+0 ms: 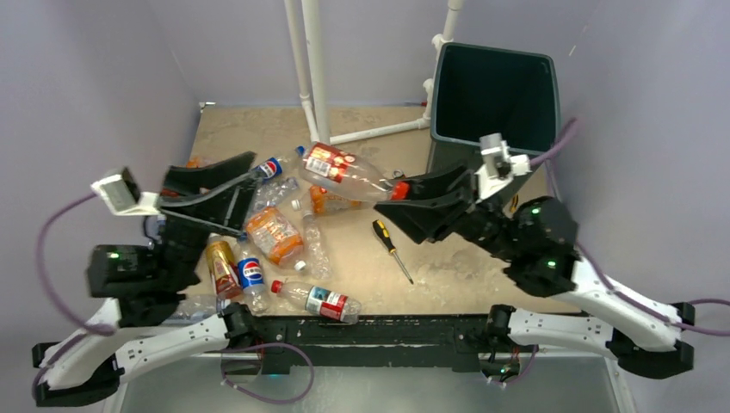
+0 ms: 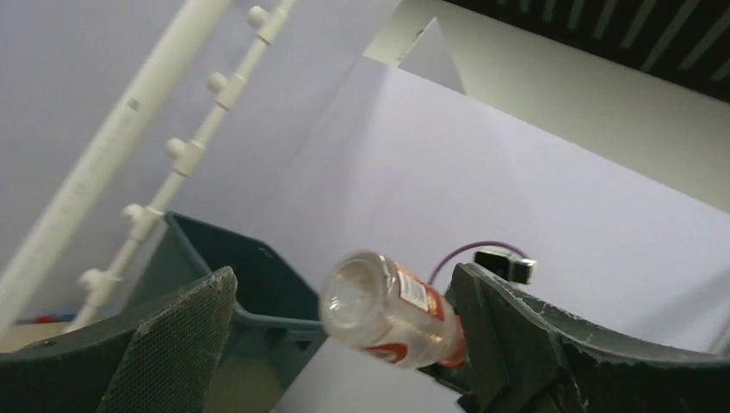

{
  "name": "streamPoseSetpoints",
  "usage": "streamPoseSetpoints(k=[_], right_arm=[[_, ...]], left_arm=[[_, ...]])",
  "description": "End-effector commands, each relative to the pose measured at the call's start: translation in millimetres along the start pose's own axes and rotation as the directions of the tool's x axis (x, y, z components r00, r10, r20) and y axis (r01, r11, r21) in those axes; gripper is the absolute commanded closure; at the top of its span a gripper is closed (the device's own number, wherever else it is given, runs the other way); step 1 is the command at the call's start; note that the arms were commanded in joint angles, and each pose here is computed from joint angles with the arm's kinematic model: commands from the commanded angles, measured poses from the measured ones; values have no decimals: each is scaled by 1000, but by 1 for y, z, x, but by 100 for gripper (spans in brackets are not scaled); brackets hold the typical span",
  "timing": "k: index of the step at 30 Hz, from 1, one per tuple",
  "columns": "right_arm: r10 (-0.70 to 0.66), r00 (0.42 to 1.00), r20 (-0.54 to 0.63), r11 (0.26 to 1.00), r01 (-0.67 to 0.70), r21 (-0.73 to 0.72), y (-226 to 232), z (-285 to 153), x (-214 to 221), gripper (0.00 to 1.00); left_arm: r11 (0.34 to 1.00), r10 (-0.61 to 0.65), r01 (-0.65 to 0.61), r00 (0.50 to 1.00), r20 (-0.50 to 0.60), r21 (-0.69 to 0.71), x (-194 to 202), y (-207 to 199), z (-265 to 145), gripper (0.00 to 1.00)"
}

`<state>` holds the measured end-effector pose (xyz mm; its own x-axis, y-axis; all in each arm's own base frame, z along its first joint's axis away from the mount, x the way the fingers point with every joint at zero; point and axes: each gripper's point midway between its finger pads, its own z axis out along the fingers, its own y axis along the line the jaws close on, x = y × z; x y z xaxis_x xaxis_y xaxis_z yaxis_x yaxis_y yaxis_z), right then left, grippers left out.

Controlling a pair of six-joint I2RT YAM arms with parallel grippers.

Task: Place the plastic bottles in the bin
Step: Place the plastic bottle in the trash bin.

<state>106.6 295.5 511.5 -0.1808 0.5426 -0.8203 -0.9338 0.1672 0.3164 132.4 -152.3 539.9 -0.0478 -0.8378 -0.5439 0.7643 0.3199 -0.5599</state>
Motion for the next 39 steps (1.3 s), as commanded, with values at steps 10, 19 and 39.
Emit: streamPoseSetpoints(k=[10,19,39], right_arm=[[37,800,-599,895,240,375,-66,-82,65,100],[-28,721,-693,905,313,288,-73,-85,91,100],[-108,706,-700,961,255,109,-41,-51,78,100]], left_arm=[[739,524,-652,399,-752,169,130,83,-14,1],[675,721,-525,321,-615,518,142,34,-4,6],[555,803,-423,48,-594,716,201,82,-59,1]])
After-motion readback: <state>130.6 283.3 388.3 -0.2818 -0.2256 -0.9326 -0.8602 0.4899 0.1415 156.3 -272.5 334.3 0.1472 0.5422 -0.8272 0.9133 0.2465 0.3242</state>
